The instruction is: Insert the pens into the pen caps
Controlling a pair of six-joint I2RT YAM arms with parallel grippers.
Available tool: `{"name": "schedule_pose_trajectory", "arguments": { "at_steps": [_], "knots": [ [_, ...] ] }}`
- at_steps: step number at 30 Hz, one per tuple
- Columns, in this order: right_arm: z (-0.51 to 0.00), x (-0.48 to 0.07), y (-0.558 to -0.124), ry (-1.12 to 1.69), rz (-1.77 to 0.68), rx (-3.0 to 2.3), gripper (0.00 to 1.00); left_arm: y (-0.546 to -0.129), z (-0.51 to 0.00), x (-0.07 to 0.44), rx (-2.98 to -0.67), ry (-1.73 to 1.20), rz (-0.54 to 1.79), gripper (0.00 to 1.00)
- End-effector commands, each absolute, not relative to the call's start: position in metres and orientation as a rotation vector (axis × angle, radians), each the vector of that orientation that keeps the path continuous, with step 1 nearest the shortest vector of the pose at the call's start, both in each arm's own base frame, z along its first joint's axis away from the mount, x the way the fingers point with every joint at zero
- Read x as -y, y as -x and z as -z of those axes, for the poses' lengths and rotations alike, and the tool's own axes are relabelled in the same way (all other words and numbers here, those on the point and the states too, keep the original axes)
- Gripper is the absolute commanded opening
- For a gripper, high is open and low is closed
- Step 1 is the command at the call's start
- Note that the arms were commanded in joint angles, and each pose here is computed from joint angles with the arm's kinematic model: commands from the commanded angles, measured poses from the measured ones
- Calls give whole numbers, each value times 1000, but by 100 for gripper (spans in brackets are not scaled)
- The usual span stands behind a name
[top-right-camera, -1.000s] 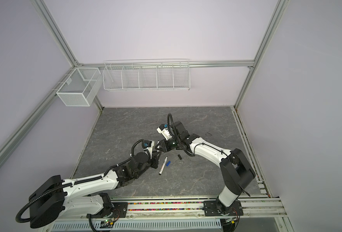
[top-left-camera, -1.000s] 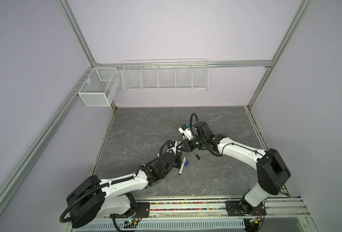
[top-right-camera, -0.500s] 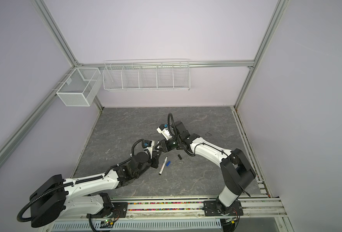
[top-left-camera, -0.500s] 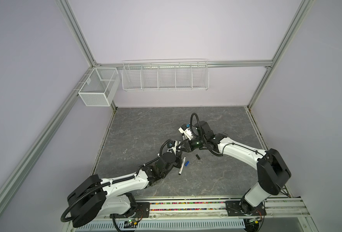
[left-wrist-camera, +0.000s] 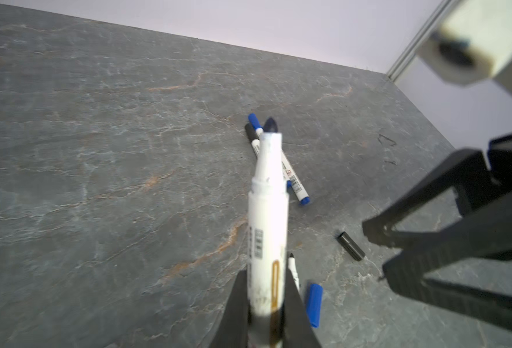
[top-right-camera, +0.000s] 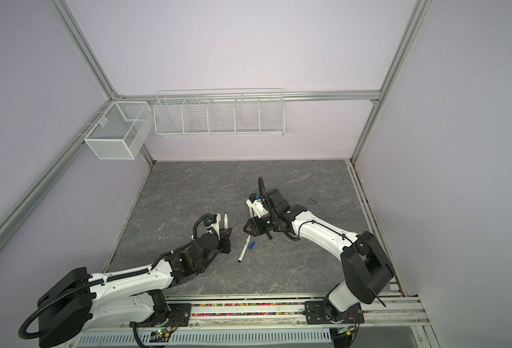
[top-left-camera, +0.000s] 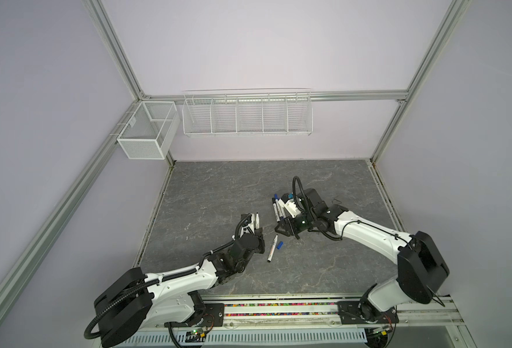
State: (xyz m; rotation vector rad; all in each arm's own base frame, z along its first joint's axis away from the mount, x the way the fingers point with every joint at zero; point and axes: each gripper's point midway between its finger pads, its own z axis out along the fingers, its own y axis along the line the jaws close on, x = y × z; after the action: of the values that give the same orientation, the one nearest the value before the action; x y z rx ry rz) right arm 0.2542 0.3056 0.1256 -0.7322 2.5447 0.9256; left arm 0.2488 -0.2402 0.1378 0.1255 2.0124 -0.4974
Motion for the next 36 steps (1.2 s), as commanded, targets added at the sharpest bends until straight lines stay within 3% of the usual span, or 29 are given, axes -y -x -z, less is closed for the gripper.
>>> {"name": "schedule_pose_trajectory", "arguments": {
  "at_steps": [1,7,22,36],
  "knots": [
    [-84,-277,-240,774,-668,-2695,49,-254,-142,219,-1981,-16,430,0],
    [-55,-283,-237,817,-545,-2761,60,-252,-140,217,-1985,-20,428,0],
    [-25,-293,-249,896,-326,-2805,59,-251,-136,221,-2001,-44,431,0],
    [-13,-262,-243,860,-117,-2839,55,-253,-130,237,-2033,-107,446,0]
  ]
}}
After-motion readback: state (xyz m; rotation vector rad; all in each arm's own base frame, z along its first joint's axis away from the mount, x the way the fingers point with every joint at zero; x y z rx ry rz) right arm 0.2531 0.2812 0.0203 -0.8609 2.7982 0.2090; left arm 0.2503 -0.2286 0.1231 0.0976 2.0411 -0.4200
